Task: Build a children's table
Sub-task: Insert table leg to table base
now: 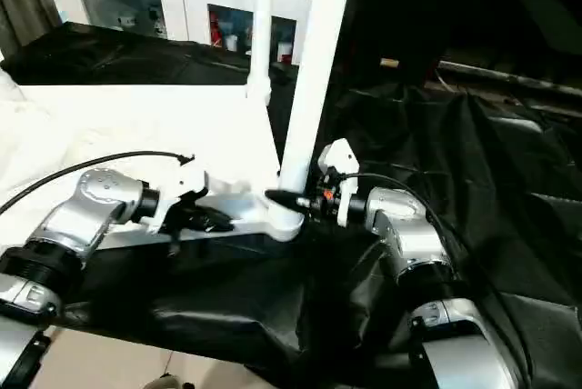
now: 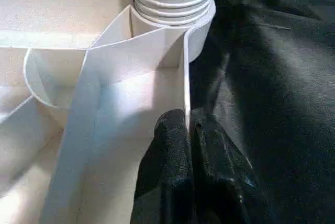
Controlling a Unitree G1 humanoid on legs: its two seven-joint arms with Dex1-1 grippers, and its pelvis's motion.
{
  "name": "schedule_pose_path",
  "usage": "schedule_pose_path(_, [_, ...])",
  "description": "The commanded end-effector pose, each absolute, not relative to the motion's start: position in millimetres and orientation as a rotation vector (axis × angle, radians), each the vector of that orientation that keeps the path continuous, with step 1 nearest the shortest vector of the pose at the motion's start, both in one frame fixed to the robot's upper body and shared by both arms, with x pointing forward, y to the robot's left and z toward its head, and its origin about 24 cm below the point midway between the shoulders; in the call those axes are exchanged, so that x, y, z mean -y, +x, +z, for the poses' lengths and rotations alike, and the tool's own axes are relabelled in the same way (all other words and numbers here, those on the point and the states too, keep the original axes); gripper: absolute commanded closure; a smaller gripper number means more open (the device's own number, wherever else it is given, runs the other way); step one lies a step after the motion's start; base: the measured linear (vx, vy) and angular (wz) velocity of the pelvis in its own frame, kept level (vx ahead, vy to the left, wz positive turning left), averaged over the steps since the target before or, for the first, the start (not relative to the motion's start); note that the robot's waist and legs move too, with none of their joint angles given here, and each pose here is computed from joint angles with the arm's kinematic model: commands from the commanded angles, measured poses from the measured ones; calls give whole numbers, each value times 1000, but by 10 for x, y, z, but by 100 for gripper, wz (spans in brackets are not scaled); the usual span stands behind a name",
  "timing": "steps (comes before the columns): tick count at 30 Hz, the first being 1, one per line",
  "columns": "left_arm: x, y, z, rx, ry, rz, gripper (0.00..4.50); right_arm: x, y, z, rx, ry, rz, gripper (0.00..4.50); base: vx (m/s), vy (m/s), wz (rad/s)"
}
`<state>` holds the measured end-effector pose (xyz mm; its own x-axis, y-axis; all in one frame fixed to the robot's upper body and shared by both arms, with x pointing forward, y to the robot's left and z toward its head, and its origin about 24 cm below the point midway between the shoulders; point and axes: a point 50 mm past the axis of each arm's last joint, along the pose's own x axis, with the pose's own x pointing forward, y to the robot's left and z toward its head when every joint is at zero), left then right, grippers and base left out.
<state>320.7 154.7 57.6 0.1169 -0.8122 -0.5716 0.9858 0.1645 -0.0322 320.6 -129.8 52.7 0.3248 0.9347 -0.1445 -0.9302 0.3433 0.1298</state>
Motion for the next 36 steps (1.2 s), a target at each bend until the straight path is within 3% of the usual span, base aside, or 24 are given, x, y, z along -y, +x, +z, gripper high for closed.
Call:
schedule_pose_path(1, [-1429, 3198, 629, -486, 406, -1439, 450, 1278, 2988, 102, -461, 42, 1295, 261, 0, 0, 0])
schedule_pose_path(8, [-1422, 3255, 647, -479, 404, -1384, 450, 1308, 2997, 96, -464, 42, 1288, 261, 0, 0, 0])
schedule_pose_path(12, [-1413, 3325, 655, -475, 391, -1300, 450, 1308, 3034, 72, -446, 53, 1197, 261, 0, 0, 0])
schedule_pose_path(14, [-1381, 3431, 686, -470, 367, -1186, 450, 1330, 3162, 6, -438, 0, 948, 261, 0, 0, 0])
schedule_pose_path(17, [-1343, 3538, 718, -467, 350, -1077, 450, 1342, 3266, -23, -430, 28, 718, 261, -49, 10, -8])
schedule_pose_path(19, [-1286, 3660, 749, -470, 335, -944, 450, 1277, 3343, -39, -436, 77, 545, 261, -54, 40, -19])
schedule_pose_path(23, [-1200, 3739, 760, -483, 336, -852, 450, 1144, 3394, -52, -464, 114, 432, 261, -15, 28, -7])
schedule_pose_path(26, [-1027, 3767, 737, -502, 357, -805, 450, 915, 3438, -42, -510, 154, 348, 261, 0, 0, 0])
schedule_pose_path(32, [-818, 3745, 662, -525, 359, -785, 450, 644, 3441, -27, -569, 160, 325, 262, 7, -30, 7])
schedule_pose_path(36, [-815, 3732, 642, -530, 360, -798, 450, 597, 3439, -20, -583, 130, 361, 262, 105, -51, -22])
